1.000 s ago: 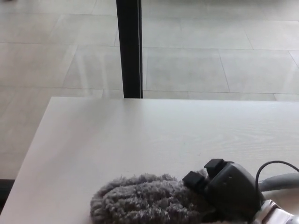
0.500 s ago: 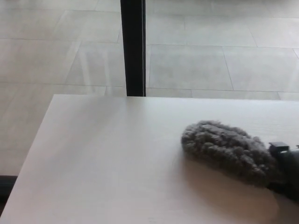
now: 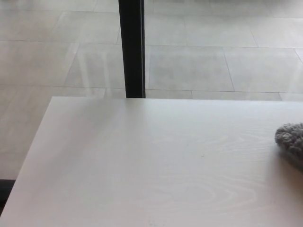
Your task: The robot uses its right hand to pick up the duster kept in the middle of the desk and use it to wipe the desk by swiping its surface twice
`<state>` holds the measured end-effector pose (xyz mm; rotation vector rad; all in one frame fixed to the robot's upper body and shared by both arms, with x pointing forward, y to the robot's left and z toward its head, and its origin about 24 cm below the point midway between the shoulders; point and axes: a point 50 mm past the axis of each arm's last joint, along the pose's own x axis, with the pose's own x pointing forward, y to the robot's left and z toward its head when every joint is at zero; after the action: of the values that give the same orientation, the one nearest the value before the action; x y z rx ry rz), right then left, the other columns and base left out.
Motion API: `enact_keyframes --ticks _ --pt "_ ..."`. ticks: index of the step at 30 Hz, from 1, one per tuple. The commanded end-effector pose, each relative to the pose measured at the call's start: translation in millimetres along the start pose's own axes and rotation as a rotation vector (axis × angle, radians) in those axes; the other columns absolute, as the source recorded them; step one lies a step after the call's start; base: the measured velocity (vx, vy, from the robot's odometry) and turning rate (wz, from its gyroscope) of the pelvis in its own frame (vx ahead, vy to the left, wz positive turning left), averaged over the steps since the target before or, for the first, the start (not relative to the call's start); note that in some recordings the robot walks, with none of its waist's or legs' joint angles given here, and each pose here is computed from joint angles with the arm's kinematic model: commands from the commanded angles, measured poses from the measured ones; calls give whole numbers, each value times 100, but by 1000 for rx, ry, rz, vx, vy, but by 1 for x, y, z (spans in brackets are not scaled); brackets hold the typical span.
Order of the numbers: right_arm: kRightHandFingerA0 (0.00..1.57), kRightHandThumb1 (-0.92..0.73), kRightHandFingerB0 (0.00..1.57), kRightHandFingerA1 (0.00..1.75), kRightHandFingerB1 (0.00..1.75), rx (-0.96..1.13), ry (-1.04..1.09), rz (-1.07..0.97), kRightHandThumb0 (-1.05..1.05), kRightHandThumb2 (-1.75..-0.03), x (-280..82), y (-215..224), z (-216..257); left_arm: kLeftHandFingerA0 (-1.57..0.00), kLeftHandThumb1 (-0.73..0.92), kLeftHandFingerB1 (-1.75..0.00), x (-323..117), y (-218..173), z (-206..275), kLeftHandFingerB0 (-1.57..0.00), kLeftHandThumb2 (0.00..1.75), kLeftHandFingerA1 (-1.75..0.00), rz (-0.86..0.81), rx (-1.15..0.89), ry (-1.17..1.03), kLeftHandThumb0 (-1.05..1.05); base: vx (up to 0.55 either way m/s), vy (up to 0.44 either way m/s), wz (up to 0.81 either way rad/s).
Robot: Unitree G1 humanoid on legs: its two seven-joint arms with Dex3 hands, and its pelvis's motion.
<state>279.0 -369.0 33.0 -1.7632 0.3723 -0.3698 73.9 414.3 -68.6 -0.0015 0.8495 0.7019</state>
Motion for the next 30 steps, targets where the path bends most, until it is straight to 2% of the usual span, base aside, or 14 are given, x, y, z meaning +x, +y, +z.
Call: enact_keyframes --ticks 1,7,9,13,17,20,21,23,24,25,27,28,29,30 --pt "88 -64 80 164 87 -20 88 48 -41 -59 -3 4 -15 -71 65 -49 -1 6 2 -58 59 -61 7 2 8 -48 0 0 0" --pt "90 -60 84 163 78 49 -10 49 -38 -63 -1 6 23 -69 66 -49 -1 4 1 -55 59 -59 -8 -5 -7 -49 0 0 0" --pt "87 -66 75 169 115 76 -44 57 -41 -63 -1 6 37 -72 66 -48 -1 4 2 -56 58 -58 1 7 -5 -50 0 0 0" --pt "87 -67 76 171 123 77 -110 64 -38 -62 -2 6 67 -72 67 -48 0 5 5 -55 59 -60 -2 9 -6 -50 0 0 0" --pt "92 -64 81 168 97 153 -198 68 -39 -63 -7 2 115 -73 67 -47 -1 7 6 -56 60 -58 3 28 -4 -51 0 0 0" --pt "92 -66 78 173 106 174 -272 62 -40 -64 -17 1 148 -74 67 -48 1 3 6 -56 60 -60 4 -2 -1 -48 0 0 0" --pt "122 -50 86 134 105 201 -315 50 -40 -97 -24 1 164 -70 67 -49 1 2 5 -55 60 -60 -1 -32 -2 -45 0 0 0" --pt "124 -50 86 137 108 216 -365 43 -44 -97 -32 0 180 -72 66 -48 1 2 5 -55 57 -60 1 -52 2 -47 0 0 0" --pt "122 -50 79 138 107 208 -411 63 -48 -97 -41 -1 199 -69 68 -48 1 2 5 -54 58 -59 -9 -51 -3 -48 0 0 0" --pt "91 -71 73 175 112 211 -425 74 -40 -68 -45 -2 208 -69 68 -47 0 3 5 -54 61 -58 -10 -20 -5 -49 0 0 0" --pt "88 -77 70 175 127 231 -473 63 -42 -68 -53 -4 222 -71 68 -48 0 3 5 -57 60 -60 -3 -14 -6 -47 0 0 0" --pt "99 -71 75 173 136 218 -508 60 -51 -70 -58 -5 229 -73 68 -48 0 4 5 -59 60 -59 -1 -12 -9 -48 0 0 0" --pt "118 -58 79 135 103 213 -549 39 -44 -102 -63 -7 235 -72 68 -48 0 4 5 -58 60 -59 2 -9 -9 -47 0 0 0" --pt "89 -73 69 175 147 219 -589 23 -39 -69 -68 -8 240 -71 69 -49 0 4 6 -58 60 -59 0 -14 -6 -46 0 0 0"
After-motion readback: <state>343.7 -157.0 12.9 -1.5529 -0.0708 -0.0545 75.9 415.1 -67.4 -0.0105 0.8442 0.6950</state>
